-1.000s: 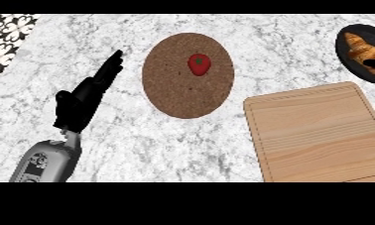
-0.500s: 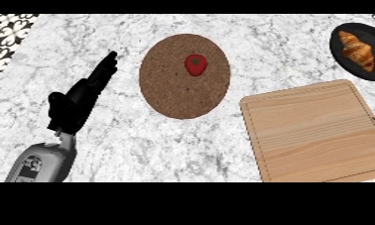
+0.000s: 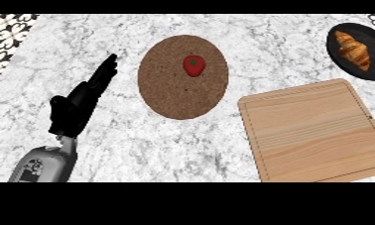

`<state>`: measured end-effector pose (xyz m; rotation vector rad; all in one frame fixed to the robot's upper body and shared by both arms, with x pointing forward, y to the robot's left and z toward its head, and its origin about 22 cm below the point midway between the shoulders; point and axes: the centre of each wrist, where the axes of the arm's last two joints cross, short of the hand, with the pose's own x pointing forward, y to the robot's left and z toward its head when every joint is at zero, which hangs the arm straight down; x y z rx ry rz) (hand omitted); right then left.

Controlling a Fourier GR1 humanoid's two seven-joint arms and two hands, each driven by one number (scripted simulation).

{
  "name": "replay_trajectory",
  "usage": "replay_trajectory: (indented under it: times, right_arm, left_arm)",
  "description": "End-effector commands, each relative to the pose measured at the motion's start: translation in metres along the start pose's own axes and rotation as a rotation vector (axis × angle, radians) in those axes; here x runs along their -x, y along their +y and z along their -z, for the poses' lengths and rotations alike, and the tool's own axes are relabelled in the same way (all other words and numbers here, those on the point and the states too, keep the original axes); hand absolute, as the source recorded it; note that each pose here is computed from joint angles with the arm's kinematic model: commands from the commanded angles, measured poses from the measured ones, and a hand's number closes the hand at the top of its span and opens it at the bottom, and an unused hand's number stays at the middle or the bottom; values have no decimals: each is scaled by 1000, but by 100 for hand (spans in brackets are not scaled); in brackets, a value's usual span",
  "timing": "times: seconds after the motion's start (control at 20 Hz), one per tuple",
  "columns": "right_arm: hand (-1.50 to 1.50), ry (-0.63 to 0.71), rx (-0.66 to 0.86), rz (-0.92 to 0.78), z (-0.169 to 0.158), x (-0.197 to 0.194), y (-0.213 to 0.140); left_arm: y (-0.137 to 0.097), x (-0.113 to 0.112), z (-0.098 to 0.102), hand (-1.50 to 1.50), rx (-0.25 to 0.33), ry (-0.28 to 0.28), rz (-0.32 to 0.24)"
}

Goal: Pick the croissant from the cutting board and place it in the pan

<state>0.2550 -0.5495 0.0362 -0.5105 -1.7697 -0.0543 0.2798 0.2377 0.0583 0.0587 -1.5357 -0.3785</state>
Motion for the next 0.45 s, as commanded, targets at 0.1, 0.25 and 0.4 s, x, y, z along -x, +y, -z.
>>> replay_trajectory:
  times: [0.1, 0.25, 0.4]
  right_arm:
    - [-150, -69, -61, 50, -23, 8, -18]
    - [-150, -64, -30, 43, -28, 18, -6]
    - [-150, -57, -11, 32, -41, 20, -19]
  left_arm:
    - [-10, 2, 4, 0, -8, 14, -19]
    - [-3, -2, -3, 0, -2, 9, 2]
    - [7, 14, -12, 0, -13, 23, -11]
